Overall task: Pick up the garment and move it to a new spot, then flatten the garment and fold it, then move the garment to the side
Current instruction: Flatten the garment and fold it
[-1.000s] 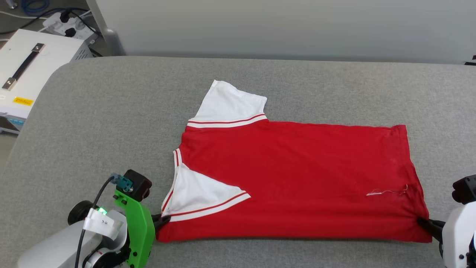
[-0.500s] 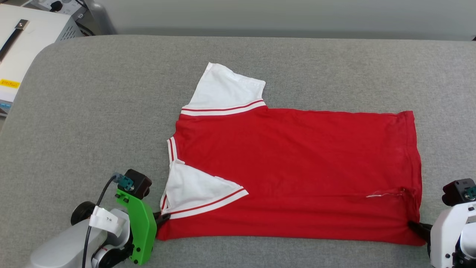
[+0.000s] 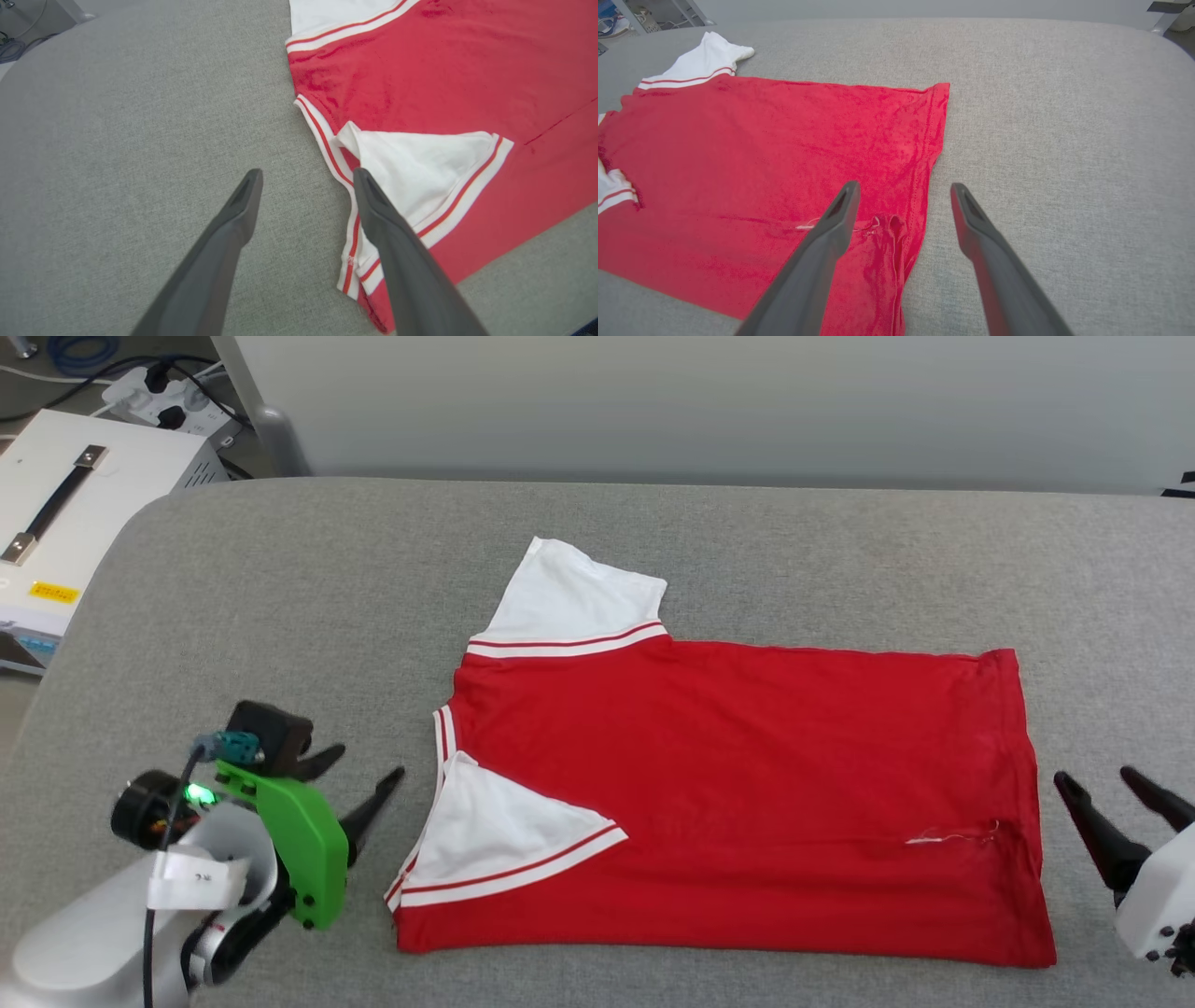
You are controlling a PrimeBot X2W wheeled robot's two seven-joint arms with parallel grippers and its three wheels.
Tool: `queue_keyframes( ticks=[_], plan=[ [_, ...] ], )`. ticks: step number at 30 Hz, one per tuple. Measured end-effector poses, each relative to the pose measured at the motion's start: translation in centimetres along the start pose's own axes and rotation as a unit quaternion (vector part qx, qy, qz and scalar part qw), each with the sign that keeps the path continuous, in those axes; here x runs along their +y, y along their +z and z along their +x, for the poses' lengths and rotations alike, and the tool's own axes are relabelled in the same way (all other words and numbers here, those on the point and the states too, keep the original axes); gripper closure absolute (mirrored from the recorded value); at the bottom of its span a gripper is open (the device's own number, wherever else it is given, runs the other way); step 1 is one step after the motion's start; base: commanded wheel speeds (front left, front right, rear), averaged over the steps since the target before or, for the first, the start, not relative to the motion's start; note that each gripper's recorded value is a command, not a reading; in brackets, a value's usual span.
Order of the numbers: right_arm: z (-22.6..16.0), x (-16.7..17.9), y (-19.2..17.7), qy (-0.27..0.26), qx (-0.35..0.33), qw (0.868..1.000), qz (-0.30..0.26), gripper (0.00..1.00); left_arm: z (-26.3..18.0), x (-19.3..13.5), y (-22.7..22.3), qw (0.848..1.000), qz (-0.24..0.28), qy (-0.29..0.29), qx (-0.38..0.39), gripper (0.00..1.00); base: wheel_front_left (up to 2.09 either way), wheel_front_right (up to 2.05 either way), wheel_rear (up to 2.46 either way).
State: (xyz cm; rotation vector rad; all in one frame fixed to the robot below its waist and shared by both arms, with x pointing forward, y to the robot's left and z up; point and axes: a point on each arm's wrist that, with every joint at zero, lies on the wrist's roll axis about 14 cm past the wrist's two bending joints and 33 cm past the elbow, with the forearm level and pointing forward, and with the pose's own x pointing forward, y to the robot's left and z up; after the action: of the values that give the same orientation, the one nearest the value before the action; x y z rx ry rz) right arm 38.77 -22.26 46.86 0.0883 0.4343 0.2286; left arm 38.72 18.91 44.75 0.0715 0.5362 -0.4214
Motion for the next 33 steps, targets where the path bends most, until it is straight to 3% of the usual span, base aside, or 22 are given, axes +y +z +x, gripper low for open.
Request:
queue_keyframes(
  ticks=[7,15,24,28,33],
  plan=[
    [-1.1,0.3,6.7,-0.037,-0.166,0.985,-0.034,0.00,0.9,1.5,8.1,0.992,0.044,0.027,-0.119,0.00,0.00,0.00,0.00],
    [-0.9,2.0,10.3,-0.048,-0.274,0.960,-0.045,0.00,4.3,1.5,15.5,0.980,0.082,0.010,-0.184,0.00,0.00,0.00,0.00],
    [2.2,2.4,9.1,-0.043,-0.269,0.961,-0.052,0.00,12.0,2.0,18.2,0.993,0.058,-0.034,-0.099,0.00,0.00,0.00,0.00],
    [3.5,1.8,8.1,-0.048,-0.257,0.964,-0.051,0.00,15.6,2.1,16.2,0.998,0.045,-0.047,0.000,0.00,0.00,0.00,0.00],
    [5.0,1.1,7.1,-0.053,-0.246,0.967,-0.051,0.00,19.1,1.9,13.3,0.993,0.023,-0.059,0.104,0.00,0.00,0.00,0.00]
  ],
)
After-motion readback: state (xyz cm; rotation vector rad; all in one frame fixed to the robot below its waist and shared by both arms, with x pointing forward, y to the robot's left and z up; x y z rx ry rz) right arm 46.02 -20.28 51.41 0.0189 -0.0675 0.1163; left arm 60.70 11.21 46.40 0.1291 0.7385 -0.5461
